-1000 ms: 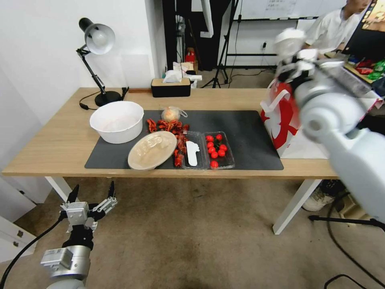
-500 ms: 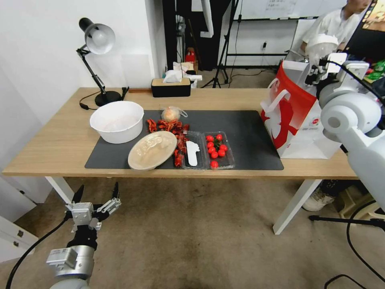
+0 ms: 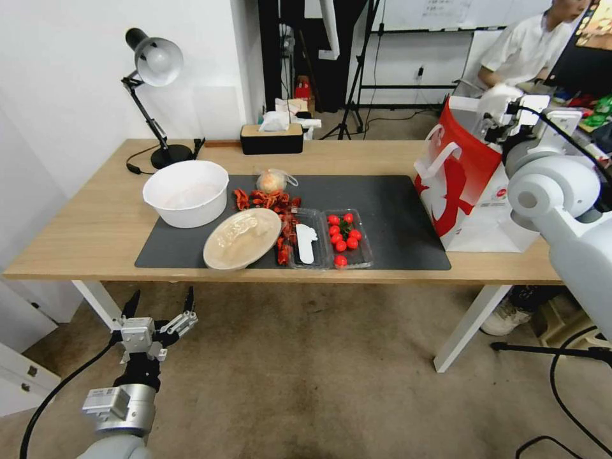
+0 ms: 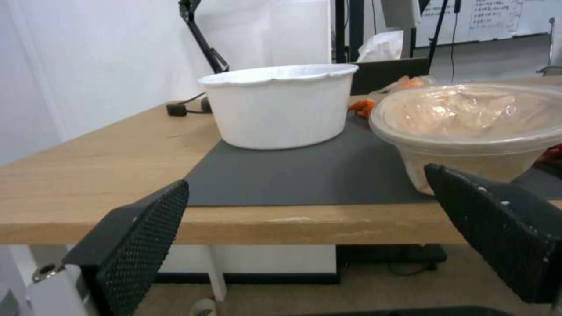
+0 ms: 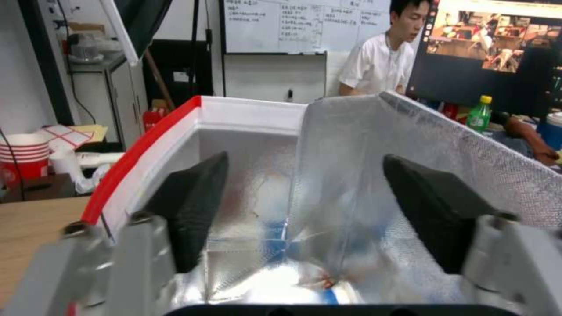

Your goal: Pick up the trash from the table and place it into the takeout bag.

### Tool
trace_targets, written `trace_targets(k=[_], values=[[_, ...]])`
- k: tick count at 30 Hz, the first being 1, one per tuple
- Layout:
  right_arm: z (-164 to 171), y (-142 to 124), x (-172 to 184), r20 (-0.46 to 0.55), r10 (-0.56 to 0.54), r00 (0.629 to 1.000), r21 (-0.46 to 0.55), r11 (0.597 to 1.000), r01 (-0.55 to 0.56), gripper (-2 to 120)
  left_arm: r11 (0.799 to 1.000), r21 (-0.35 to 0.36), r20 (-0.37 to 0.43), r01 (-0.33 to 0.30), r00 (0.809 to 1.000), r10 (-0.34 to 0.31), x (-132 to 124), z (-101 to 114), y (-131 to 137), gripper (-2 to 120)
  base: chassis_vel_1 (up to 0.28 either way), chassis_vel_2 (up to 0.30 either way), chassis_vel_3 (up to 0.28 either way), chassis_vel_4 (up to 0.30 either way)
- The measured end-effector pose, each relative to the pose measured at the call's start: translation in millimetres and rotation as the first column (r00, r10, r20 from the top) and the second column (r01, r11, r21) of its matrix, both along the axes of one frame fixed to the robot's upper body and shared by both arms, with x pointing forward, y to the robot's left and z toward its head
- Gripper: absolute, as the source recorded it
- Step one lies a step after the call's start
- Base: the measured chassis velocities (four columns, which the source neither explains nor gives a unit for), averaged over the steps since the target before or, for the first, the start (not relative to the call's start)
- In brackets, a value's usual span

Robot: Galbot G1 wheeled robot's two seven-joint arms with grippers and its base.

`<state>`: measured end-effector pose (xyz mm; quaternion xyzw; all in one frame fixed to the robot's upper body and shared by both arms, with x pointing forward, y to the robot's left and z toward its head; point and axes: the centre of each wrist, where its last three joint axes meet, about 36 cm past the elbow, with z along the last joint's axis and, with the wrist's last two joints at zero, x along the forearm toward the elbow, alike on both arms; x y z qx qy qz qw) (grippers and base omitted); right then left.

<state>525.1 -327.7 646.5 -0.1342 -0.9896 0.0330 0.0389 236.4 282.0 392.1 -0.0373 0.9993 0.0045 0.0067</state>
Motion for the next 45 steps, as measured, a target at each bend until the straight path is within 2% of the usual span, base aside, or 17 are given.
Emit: trace_targets(k=[1, 4, 5, 7, 12, 14, 16, 18, 22, 24, 28, 30, 32, 35, 36, 39, 45], values=[[0.0, 0.0, 0.0, 0.000, 0.000, 1.000, 0.000, 1.000, 0.000, 73, 1.000, 0.000, 0.000, 0.000, 1.000, 0.000, 0.0, 0.0, 0.0, 100, 0.000, 0.000, 0.000, 0.000], [-0.3, 0.7, -1.7, 0.000, 0.002, 1.000, -0.001, 1.000, -0.002, 89, 1.000, -0.001, 0.002, 0.002, 1.000, -0.002, 0.6, 0.5, 0.1, 100, 0.000, 0.000, 0.000, 0.000], [-0.3, 0.7, -1.7, 0.000, 0.002, 1.000, -0.001, 1.000, -0.002, 89, 1.000, -0.001, 0.002, 0.002, 1.000, -0.002, 0.6, 0.5, 0.1, 100, 0.000, 0.000, 0.000, 0.000], [1.1, 0.6, -4.9, 0.004, 0.005, 1.000, -0.004, 1.000, -0.005, 97, 1.000, -0.001, 0.006, 0.003, 1.000, -0.003, 0.8, 2.3, -0.1, 100, 0.000, 0.000, 0.000, 0.000], [2.7, 2.1, -10.2, 0.035, 0.020, 0.999, 0.010, 1.000, -0.021, 100, 1.000, -0.001, 0.012, 0.005, 1.000, -0.005, 0.2, 5.1, -0.9, 100, 0.000, 0.000, 0.000, 0.000], [5.5, 5.8, -16.7, 0.094, 0.046, 0.995, 0.033, 0.998, -0.049, 100, 1.000, -0.002, 0.012, 0.005, 1.000, -0.005, -1.3, 6.7, -1.2, 100, 0.000, 0.000, 0.000, 0.000], [6.1, 6.6, -18.0, 0.100, 0.050, 0.994, 0.035, 0.998, -0.054, 100, 1.000, -0.001, 0.012, 0.005, 1.000, -0.005, -1.5, 6.9, -1.0, 100, 0.000, 0.000, 0.000, 0.000], [8.5, 16.0, -32.9, 0.184, 0.113, 0.976, 0.048, 0.991, -0.123, 100, 1.000, 0.002, 0.013, 0.004, 1.000, -0.004, -4.3, 8.6, -0.2, 100, 0.000, 0.000, 0.000, 0.000], [4.1, 25.7, -51.6, 0.217, 0.190, 0.957, 0.039, 0.978, -0.203, 100, 1.000, 0.004, 0.014, 0.003, 1.000, -0.003, -7.3, 10.4, 0.6, 100, 0.000, 0.000, 0.000, 0.000], [-6.2, 34.2, -73.8, 0.244, 0.276, 0.930, 0.042, 0.955, -0.294, 100, 1.000, 0.005, 0.018, 0.004, 1.000, -0.004, -9.6, 10.4, 0.8, 100, 0.000, 0.000, 0.000, 0.000], [-20.0, 39.5, -94.9, 0.248, 0.344, 0.906, 0.033, 0.931, -0.363, 100, 1.000, 0.004, 0.020, 0.006, 1.000, -0.006, -11.1, 10.9, 0.1, 100, 0.000, 0.000, 0.000, 0.000], [-32.1, 43.3, -112.4, 0.273, 0.387, 0.881, 0.019, 0.913, -0.407, 100, 1.000, 0.002, 0.022, 0.009, 1.000, -0.009, -11.9, 11.7, -0.7, 100, 0.000, 0.000, 0.000, 0.000], [-37.9, 44.7, -118.5, 0.280, 0.396, 0.875, 0.017, 0.909, -0.417, 100, 1.000, 0.001, 0.024, 0.010, 1.000, -0.010, -12.1, 12.0, -1.1, 100, 0.000, 0.000, 0.000, 0.000], [-69.1, 49.3, -145.2, 0.293, 0.412, 0.863, 0.024, 0.899, -0.438, 100, 1.000, -0.002, 0.026, 0.014, 1.000, -0.014, -13.7, 13.2, -1.0, 100, 0.000, 0.000, 0.000, 0.000], [-69.1, 49.3, -145.2, 0.293, 0.412, 0.863, 0.024, 0.899, -0.438, 100, 1.000, -0.002, 0.026, 0.014, 1.000, -0.014, -13.7, 13.2, -1.0, 100, 0.000, 0.000, 0.000, 0.000], [-105.2, 54.6, -170.2, 0.305, 0.414, 0.858, 0.030, 0.896, -0.443, 100, 1.000, -0.002, 0.033, 0.016, 0.999, -0.016, -15.4, 13.2, 1.0, 100, 0.000, 0.000, 0.000, 0.000], [-142.7, 65.0, -200.0, 0.315, 0.403, 0.859, 0.046, 0.898, -0.438, 100, 1.000, -0.001, 0.035, 0.020, 0.999, -0.020, -17.5, 12.5, 1.4, 100, 0.000, 0.000, 0.000, 0.000]])
